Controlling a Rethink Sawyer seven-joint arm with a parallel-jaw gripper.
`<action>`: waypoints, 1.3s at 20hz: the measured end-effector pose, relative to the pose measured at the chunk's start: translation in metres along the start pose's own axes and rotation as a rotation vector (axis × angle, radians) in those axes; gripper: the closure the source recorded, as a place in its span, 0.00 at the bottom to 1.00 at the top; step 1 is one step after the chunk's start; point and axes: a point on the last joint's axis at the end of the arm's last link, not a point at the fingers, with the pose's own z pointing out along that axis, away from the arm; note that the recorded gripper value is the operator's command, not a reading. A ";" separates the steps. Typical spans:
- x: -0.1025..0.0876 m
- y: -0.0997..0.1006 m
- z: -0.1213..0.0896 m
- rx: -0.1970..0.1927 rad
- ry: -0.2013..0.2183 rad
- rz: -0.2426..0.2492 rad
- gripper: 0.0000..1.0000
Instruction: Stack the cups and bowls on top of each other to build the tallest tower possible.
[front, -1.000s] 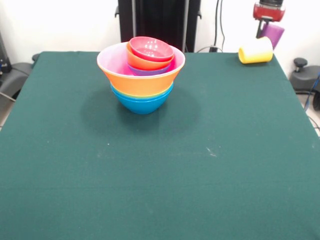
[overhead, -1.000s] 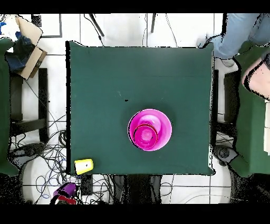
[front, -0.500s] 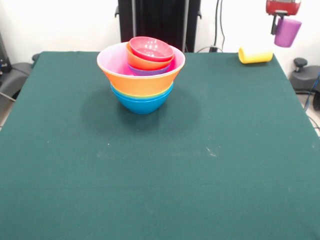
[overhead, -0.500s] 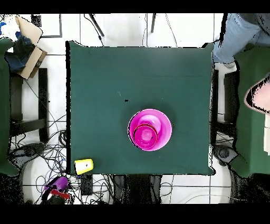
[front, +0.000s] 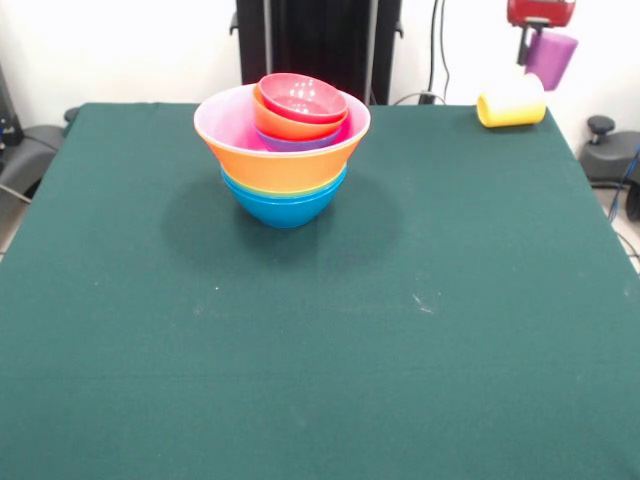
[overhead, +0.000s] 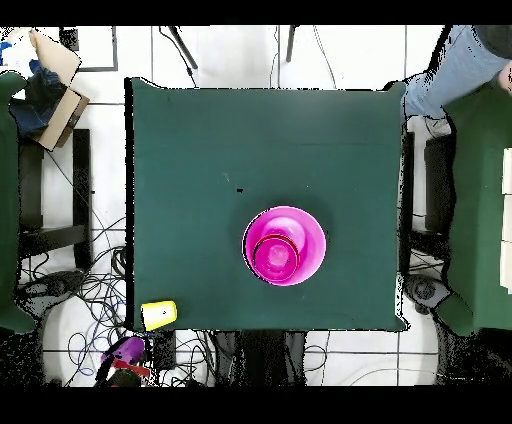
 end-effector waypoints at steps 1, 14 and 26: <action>0.000 -0.005 -0.001 0.005 0.006 -0.007 1.00; 0.012 -0.059 -0.002 0.072 0.039 -0.075 1.00; 0.010 -0.066 0.001 0.089 0.041 -0.068 1.00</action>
